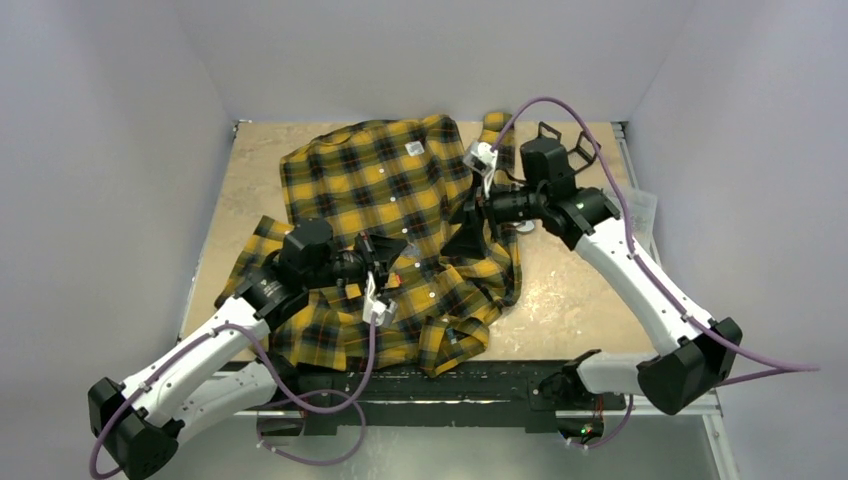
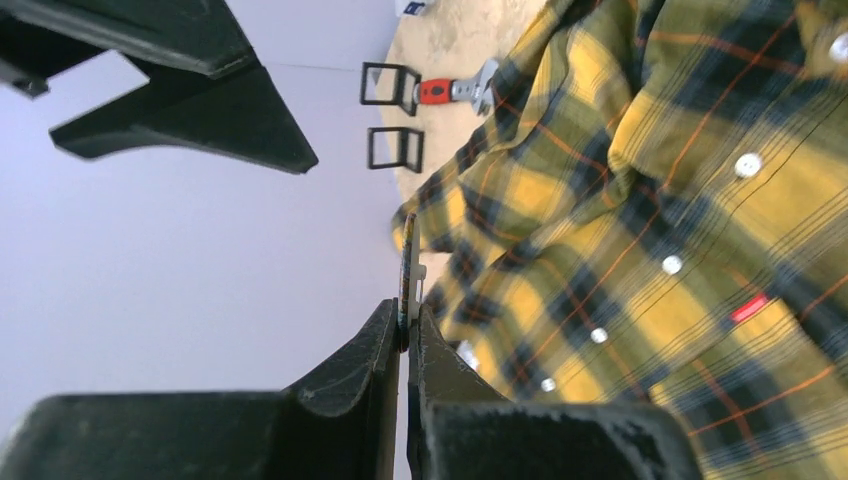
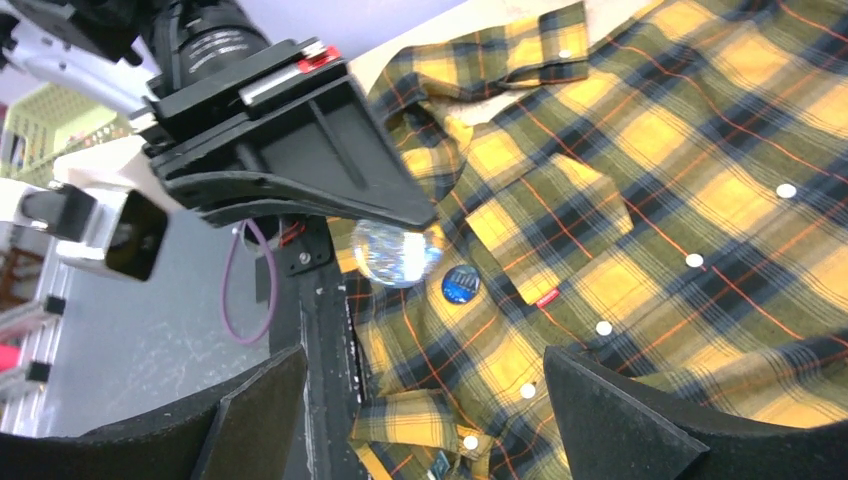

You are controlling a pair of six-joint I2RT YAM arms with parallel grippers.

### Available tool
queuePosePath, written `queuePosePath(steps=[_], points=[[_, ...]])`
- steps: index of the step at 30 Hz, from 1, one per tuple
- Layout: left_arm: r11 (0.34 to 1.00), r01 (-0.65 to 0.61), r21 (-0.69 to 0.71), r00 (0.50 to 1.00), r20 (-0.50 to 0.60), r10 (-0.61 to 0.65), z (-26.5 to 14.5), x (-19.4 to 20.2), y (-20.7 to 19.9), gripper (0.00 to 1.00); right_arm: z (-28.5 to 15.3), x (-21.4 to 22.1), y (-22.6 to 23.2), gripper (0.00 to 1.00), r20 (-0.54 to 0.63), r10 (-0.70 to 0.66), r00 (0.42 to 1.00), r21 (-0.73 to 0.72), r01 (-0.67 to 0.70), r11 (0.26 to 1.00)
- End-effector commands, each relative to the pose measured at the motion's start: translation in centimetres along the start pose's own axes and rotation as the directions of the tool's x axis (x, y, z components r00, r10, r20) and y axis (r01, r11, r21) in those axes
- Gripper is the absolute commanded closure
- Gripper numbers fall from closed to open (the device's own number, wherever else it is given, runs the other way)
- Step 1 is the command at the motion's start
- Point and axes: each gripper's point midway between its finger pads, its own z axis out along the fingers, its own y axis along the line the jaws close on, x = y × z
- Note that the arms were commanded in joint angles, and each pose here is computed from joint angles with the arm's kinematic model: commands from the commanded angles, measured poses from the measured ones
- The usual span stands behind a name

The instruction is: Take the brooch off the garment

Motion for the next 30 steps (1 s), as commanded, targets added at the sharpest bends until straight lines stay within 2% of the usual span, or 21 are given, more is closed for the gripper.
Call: queuePosePath(steps=[1,5,9,14,20,30], points=[[0.938,-0.343,-0.058,0.939,-0.023,0.342,-0.2,-0.7,2.8,0.99,0.9,-0.7,1.8,0.08,-0.023,-0.136,0.991,-0.008,0.135,0.991],[0.901,-0.425,-0.086,0.905,-0.022,0.425,-0.1,-1.8,3.5,0.98,1.7,-0.7,2.4,0.08,-0.033,-0.159,0.987,-0.040,0.158,0.987],[0.881,-0.470,-0.052,0.883,-0.017,0.469,0.1,-2.2,3.4,0.97,2.2,-1.2,2.7,0.09,-0.028,-0.199,0.980,-0.062,0.197,0.978],[0.863,-0.505,-0.034,0.863,-0.034,0.504,0.1,-2.6,4.1,0.95,2.7,-1.4,2.6,0.11,-0.011,-0.236,0.972,-0.027,0.236,0.971],[0.849,-0.529,-0.014,0.849,-0.029,0.528,0.2,-3.5,4.6,0.95,1.7,-2.7,3.0,0.16,0.162,-0.410,0.898,0.107,0.397,0.912],[0.841,-0.539,0.048,0.841,-0.037,0.541,0.6,-3.4,4.4,0.95,2.9,-2.4,4.5,0.22,0.126,-0.434,0.892,0.086,0.426,0.901]])
